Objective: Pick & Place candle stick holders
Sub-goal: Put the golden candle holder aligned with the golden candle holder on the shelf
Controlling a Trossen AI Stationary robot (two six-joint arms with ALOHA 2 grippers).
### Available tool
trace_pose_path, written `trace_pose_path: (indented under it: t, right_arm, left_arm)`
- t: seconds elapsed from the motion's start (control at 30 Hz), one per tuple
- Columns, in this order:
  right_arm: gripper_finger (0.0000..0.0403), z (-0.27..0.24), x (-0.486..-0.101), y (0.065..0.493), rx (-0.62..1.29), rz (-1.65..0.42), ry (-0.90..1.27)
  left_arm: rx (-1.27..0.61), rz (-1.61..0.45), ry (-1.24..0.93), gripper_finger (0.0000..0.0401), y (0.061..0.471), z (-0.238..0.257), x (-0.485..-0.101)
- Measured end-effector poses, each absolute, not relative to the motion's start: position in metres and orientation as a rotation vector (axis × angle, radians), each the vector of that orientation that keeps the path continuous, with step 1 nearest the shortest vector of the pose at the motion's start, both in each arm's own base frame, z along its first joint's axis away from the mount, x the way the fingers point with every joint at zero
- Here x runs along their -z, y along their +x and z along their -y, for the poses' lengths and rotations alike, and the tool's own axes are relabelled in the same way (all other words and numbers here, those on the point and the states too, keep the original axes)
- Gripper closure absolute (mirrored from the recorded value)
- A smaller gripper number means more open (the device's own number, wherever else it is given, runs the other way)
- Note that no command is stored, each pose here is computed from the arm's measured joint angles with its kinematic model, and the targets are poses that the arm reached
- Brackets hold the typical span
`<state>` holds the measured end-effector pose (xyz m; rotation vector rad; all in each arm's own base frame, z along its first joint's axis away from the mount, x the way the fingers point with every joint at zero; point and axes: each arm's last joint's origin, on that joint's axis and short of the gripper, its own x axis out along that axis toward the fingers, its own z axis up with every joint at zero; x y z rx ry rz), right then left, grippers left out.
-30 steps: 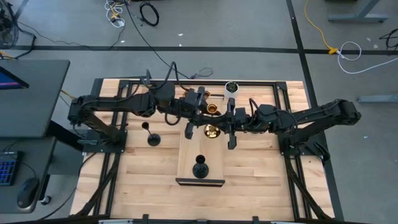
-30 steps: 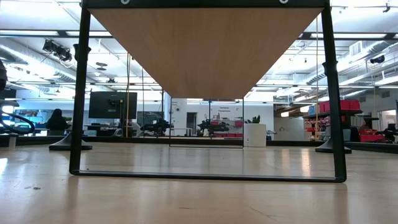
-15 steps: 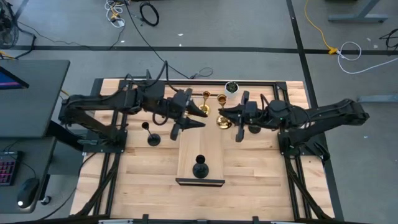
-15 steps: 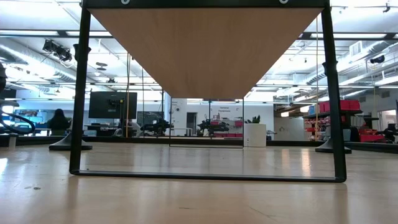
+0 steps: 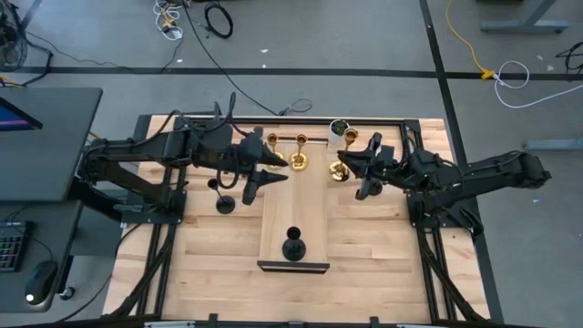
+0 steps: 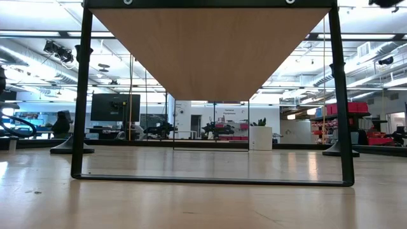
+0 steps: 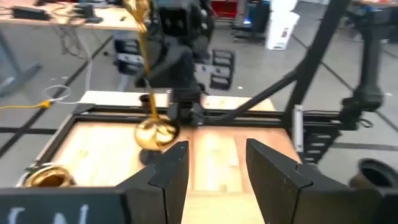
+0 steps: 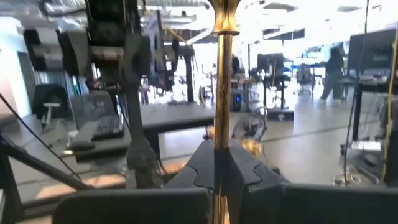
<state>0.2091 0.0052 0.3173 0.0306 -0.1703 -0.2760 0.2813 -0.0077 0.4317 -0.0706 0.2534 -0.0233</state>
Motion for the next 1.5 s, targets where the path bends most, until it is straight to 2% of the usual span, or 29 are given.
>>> trace_pose_path:
  t: [0.33,0.7,1.3,1.5]
  right_arm:
    - [0.0399,0.014,-0.29,0.216,0.312,0.148,0.067]
    - [0.0399,0.031,-0.263,0.236,0.303,0.077,0.081]
    - [0.0399,0.063,-0.242,0.25,0.298,0.036,0.072]
    - [0.0399,0.069,-0.236,0.254,0.293,0.029,0.065]
  left_arm:
    - [-0.009,-0.249,-0.032,0.024,0.279,0.007,-0.432]
    - [-0.066,-0.34,-0.034,0.024,0.264,0.006,-0.428]
    - [-0.201,-0.395,-0.011,0.024,0.251,0.006,-0.427]
    - [-0.281,-0.401,-0.02,0.024,0.242,0.003,-0.404]
